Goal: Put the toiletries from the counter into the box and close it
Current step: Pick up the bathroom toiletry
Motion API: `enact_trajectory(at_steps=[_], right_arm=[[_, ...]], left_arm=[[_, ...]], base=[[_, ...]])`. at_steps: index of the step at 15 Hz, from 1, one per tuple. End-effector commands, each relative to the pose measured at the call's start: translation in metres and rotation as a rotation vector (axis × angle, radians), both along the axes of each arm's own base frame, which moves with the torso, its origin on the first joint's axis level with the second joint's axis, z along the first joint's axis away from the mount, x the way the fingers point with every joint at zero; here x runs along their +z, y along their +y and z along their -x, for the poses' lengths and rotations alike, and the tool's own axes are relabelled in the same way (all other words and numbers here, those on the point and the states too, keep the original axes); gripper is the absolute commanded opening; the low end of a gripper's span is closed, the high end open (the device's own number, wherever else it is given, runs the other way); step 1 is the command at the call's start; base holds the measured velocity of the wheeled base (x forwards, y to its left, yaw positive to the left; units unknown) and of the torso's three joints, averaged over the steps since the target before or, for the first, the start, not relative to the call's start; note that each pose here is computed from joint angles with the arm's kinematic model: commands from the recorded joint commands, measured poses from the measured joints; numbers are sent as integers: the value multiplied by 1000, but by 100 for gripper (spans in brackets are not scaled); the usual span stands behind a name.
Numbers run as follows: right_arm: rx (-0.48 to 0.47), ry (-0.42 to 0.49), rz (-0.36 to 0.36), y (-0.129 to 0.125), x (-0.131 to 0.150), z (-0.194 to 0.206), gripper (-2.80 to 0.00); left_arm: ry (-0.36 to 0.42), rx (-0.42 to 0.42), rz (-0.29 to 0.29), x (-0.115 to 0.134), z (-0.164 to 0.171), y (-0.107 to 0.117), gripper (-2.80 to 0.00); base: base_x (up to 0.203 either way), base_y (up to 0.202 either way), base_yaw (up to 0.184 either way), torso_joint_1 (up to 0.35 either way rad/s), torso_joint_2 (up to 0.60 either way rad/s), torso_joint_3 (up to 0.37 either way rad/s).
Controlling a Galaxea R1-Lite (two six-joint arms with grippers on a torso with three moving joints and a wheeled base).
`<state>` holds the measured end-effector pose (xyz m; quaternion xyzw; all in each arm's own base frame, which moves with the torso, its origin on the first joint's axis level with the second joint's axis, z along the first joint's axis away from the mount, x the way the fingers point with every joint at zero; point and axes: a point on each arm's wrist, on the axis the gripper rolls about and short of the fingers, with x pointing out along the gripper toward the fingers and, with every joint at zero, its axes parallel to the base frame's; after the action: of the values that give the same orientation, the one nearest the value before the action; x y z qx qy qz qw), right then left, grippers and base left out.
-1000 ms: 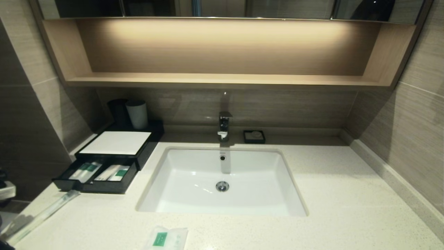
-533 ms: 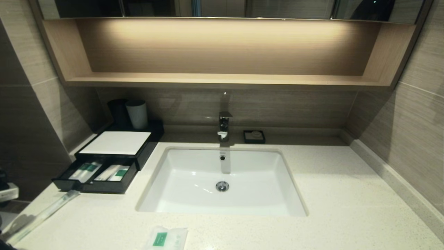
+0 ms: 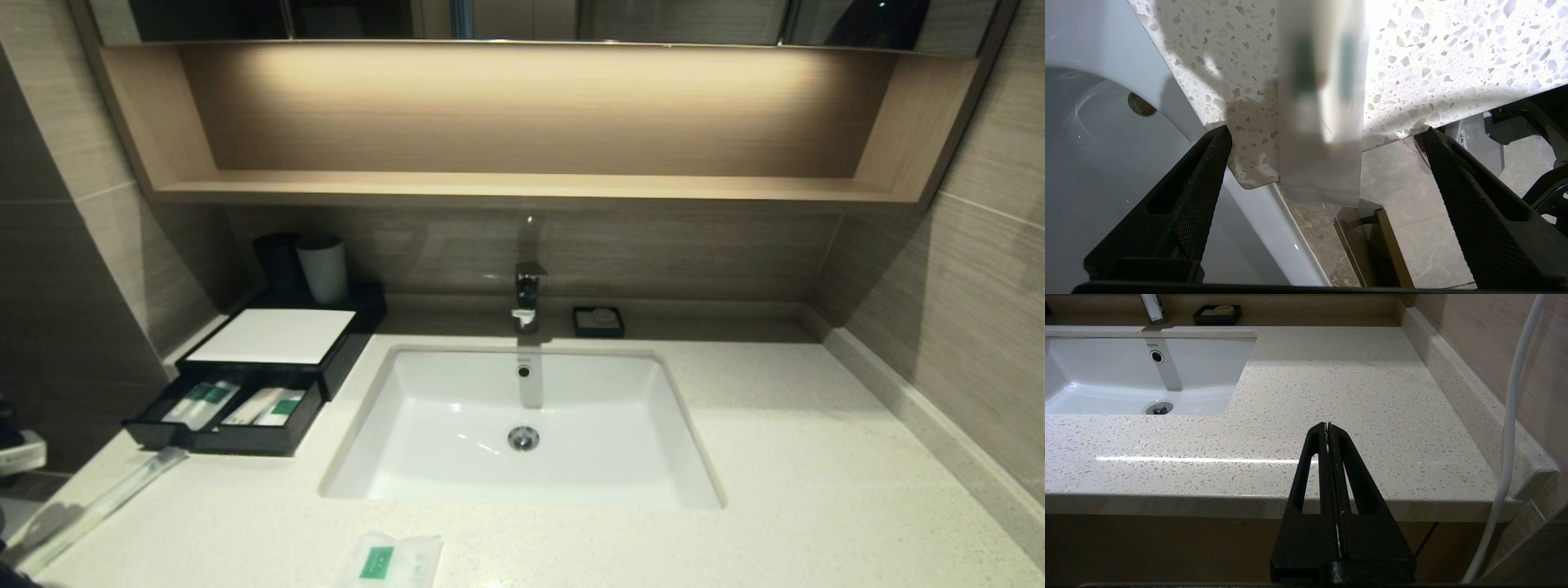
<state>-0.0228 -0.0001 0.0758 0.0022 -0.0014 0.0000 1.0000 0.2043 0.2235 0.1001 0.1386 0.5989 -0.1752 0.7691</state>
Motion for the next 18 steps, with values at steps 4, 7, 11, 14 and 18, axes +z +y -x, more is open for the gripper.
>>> enact_trajectory(at_steps=[4, 7, 11, 14, 18], right_arm=[[0, 1, 0, 0, 0, 0, -280], [0, 0, 0, 0, 0, 0, -280], [0, 1, 0, 0, 0, 0, -280], [0, 0, 0, 0, 0, 0, -280], [0, 1, 0, 0, 0, 0, -280]], left_arm=[[8, -7, 10, -3, 0, 1, 0], [9, -7, 11, -4, -1, 1, 0], [-2, -5, -3, -7, -1, 1, 0], [-16, -3, -24, -9, -1, 2, 0], [-19, -4, -25, -8, 0, 0, 0]], base=[[0, 0, 0, 0, 0, 0], [0, 0, 0, 0, 0, 0], [0, 0, 0, 0, 0, 0], [0, 0, 0, 0, 0, 0], [0, 0, 0, 0, 0, 0]])
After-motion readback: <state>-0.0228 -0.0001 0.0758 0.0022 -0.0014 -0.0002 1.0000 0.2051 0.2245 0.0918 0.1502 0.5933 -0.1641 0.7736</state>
